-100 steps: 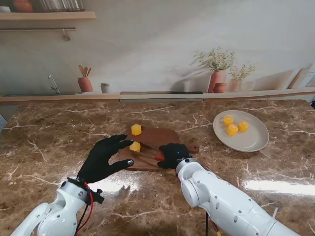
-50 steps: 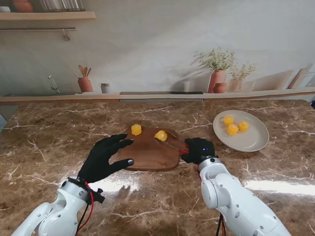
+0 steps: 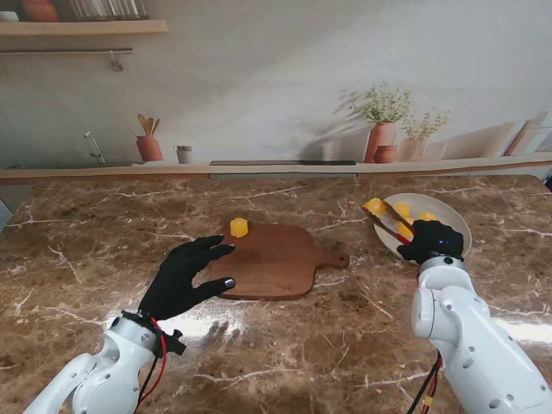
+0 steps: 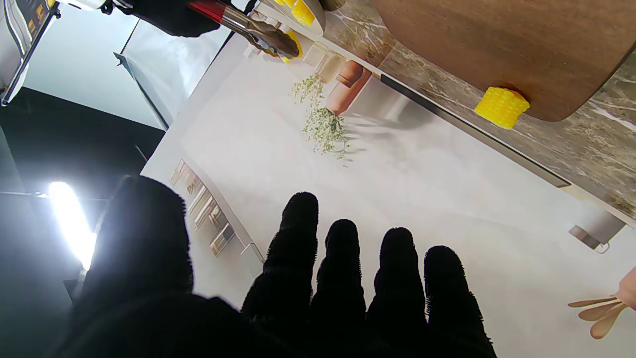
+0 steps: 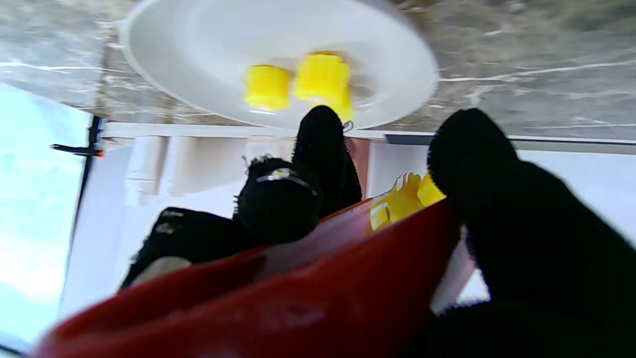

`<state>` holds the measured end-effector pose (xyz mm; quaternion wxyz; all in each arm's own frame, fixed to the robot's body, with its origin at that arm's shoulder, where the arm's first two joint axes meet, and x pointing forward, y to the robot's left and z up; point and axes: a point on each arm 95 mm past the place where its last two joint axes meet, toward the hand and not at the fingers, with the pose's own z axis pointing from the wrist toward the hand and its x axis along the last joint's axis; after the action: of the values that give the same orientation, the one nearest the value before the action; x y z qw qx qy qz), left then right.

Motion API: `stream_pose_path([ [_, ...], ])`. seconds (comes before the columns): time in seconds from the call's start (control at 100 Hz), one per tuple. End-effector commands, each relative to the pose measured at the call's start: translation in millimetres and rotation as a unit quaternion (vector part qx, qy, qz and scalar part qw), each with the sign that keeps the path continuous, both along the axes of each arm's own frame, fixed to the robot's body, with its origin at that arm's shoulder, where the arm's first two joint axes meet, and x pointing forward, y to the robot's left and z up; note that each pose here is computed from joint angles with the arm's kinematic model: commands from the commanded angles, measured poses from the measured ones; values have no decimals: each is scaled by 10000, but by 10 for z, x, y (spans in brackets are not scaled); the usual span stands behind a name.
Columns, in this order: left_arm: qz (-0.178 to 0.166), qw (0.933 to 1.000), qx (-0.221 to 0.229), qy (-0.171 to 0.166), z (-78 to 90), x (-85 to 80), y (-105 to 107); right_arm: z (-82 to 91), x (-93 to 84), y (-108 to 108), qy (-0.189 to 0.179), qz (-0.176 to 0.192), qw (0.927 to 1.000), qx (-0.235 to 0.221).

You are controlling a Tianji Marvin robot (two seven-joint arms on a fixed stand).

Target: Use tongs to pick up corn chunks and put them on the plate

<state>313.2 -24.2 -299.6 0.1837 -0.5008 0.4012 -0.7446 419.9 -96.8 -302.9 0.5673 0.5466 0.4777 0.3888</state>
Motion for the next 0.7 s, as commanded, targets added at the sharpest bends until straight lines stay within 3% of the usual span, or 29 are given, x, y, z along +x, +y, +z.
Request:
stream_pose_path([
  [0.0, 24, 10000, -17, 26, -36, -21, -5, -4, 11, -240, 91, -337, 9993, -104],
  [0.26, 72, 9999, 2, 89, -79, -23, 19, -88, -39, -571, 426, -780, 9958, -221],
  [0.49, 77, 9999, 2, 75, -70, -35, 20, -126, -164, -678, 459, -1028, 9936, -79],
  [0.69, 45, 10000, 35, 78, -71, -26, 23, -76, -213, -664, 494, -958, 9942, -66],
])
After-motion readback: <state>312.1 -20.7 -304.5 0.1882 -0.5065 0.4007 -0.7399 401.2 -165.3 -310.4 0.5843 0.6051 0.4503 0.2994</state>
